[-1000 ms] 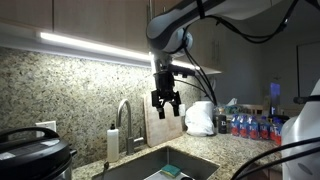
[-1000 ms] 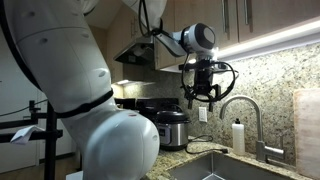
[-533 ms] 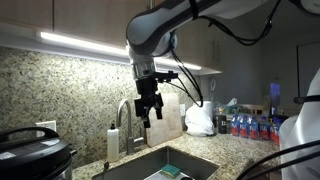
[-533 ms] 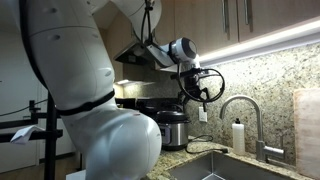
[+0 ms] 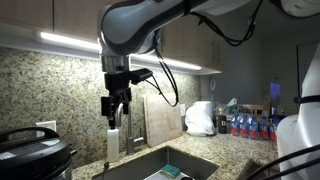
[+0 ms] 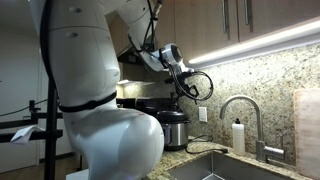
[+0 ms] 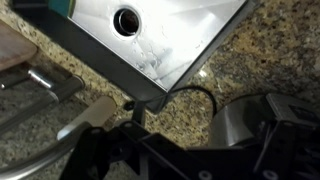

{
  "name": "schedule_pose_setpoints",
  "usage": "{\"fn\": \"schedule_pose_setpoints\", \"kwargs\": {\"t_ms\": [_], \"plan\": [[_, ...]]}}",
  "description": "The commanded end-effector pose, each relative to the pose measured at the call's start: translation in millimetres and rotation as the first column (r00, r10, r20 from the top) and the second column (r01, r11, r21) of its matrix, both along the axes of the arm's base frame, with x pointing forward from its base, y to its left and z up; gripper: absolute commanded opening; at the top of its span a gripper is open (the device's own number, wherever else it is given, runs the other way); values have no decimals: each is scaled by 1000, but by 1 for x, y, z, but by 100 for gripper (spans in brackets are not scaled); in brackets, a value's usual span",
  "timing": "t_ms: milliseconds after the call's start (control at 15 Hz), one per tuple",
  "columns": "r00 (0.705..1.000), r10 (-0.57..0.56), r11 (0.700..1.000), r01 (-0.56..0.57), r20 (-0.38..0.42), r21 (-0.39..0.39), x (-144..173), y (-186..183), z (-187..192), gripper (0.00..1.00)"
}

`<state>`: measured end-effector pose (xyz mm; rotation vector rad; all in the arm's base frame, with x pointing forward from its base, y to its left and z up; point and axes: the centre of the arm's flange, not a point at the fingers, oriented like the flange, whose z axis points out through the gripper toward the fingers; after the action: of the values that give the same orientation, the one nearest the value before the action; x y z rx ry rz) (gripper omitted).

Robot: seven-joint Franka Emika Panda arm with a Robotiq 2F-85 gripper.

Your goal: Remove the lid from the cooker.

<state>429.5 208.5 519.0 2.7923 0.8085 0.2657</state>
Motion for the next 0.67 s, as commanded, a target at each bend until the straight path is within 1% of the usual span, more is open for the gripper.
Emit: {"fn": "schedule_pose_setpoints", "kwargs": {"t_ms": [0, 133, 333, 400, 600], "plan": [[987, 121, 992, -124, 104, 20, 7, 29, 6, 100], [973, 162, 984, -171, 167, 43, -1, 44, 13, 100], [942, 232, 968, -247, 244, 34, -16, 76, 16, 100], [930, 254, 963, -270, 264, 24, -19, 83, 17, 100], [881, 324, 944, -327, 344, -49, -26, 104, 18, 100]]}}
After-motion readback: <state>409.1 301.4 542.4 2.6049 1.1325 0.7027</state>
